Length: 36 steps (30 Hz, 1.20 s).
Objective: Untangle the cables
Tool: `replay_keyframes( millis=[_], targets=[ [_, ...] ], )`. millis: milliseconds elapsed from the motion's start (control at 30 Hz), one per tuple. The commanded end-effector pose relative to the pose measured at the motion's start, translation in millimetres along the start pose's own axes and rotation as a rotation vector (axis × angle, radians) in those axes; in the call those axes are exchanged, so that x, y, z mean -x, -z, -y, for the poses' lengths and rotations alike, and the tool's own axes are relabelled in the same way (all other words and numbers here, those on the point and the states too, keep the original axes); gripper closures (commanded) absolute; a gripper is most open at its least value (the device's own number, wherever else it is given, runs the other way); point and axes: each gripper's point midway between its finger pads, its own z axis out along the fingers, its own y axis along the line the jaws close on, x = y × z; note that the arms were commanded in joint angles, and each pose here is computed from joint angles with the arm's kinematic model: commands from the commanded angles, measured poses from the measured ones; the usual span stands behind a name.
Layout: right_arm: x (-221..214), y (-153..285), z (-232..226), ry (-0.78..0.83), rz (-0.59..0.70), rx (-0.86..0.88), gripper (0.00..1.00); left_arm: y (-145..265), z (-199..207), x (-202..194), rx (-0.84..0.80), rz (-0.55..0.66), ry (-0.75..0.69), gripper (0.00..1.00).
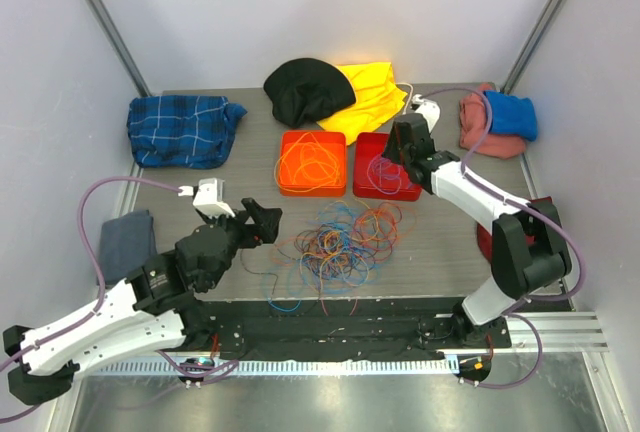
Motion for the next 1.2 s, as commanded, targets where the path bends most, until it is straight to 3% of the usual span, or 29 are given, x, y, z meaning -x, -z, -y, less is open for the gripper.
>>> replay_keyframes(
  millis=[0,133,300,467,600,767,967,1167],
  targets=[
    [32,14,-11,-0.071,0.091,0.049,0.44,-1,0,3,0.01,0.01,0.011,0.15],
    [61,44,-15,-0.103,0.166,0.087,0.34,-2,1,6,0.013,0.018,0.007,0.15],
    [64,102,-20,-0.118,0.197,0.197,0.36,-6,4,4,0.014,0.015,-0.005,0.14],
    [-12,154,-56,-0.04,0.036,0.441,0.4,-12,9,-5,0.003,-0.005,-0.009,0.15],
    [-89,180,-62,0.021,-0.088,0.501,0.43,-17,13,-12,-0.006,-0.021,-0.006,0.15],
    [-145,190,-61,0.066,-0.18,0.527,0.44,-23,19,-25,-0.017,-0.062,-0.013,0.15],
    [-167,201,-82,0.062,-0.216,0.613,0.47,-25,21,-33,-0.016,-0.1,-0.013,0.16],
    [-180,212,-120,-0.07,-0.312,0.756,0.46,-24,19,-35,-0.017,-0.102,0.003,0.16]
  ],
)
